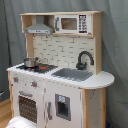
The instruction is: Play with the kitchen
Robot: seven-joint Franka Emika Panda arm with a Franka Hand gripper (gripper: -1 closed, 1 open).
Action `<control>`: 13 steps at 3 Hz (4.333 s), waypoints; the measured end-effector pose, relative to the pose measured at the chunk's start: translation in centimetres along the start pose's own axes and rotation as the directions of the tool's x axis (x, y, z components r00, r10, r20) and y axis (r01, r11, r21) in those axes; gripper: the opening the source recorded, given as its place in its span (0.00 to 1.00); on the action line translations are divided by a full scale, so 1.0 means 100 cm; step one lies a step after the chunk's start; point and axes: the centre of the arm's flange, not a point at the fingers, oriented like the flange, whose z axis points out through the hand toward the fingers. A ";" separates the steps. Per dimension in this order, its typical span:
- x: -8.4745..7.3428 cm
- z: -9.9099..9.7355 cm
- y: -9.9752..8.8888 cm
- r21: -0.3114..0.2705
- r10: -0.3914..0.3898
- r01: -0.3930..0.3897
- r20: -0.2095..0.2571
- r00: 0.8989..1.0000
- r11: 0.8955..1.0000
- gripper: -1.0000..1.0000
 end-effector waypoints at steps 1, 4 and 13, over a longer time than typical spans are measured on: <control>0.006 0.007 0.000 -0.002 0.107 -0.107 -0.002 0.994 0.994 1.00; 0.028 0.045 -0.005 0.017 0.359 -0.359 -0.040 0.932 0.933 1.00; -0.068 0.184 -0.097 0.018 0.534 -0.536 0.069 0.843 0.844 1.00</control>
